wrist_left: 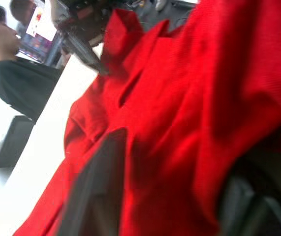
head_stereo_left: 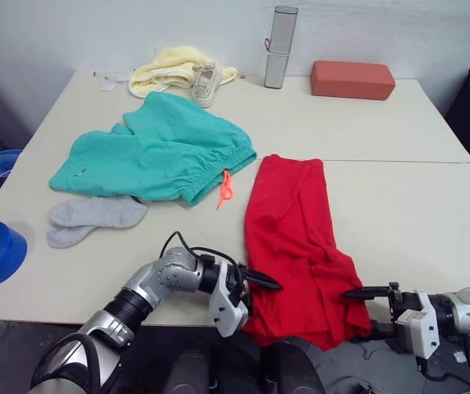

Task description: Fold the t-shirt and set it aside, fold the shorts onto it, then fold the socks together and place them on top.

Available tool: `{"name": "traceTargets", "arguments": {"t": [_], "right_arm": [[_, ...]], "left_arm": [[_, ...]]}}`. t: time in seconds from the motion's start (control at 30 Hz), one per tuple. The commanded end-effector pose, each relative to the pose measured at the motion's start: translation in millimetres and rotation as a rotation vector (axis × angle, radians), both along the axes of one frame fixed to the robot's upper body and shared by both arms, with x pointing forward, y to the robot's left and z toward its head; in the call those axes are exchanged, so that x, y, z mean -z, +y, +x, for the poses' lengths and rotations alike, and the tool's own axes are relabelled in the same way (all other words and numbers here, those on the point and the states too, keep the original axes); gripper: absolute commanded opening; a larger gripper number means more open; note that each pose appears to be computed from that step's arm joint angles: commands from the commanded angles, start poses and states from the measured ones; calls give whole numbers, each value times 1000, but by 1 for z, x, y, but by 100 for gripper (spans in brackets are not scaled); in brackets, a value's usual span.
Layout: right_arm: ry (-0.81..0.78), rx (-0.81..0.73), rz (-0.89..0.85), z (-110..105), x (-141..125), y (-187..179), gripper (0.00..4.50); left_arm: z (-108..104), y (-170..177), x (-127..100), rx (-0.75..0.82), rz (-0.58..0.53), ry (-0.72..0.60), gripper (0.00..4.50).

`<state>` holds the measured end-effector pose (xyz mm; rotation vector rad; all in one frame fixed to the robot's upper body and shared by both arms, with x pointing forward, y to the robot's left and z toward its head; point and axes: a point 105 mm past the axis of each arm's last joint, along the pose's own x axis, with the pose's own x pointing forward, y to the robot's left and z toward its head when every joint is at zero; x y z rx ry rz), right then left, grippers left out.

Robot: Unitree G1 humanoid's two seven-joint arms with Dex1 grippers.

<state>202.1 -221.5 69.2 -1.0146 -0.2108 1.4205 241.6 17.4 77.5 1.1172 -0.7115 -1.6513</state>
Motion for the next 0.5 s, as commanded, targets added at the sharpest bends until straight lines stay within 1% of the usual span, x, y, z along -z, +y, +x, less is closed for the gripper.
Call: {"name": "traceTargets", "arguments": {"t": [0.03,0.13,0.17,0.3,0.4,0.5], "right_arm": [[-15,-12,19,-1,-3,5,113],[-18,-11,34,-1,-4,8,8],[-21,-12,40,-1,-6,9,1],[-7,-14,69,-6,-14,12,1],[50,-24,78,-17,-18,14,1],[96,-28,76,-25,-18,14,1]], "left_arm": [[-8,8,21,-8,84,75,98],[-8,7,17,-26,62,116,16],[-10,9,15,-27,58,147,5],[-20,24,3,-23,47,266,5],[-29,38,1,-6,90,322,5],[-31,45,2,-18,116,342,5]]}}
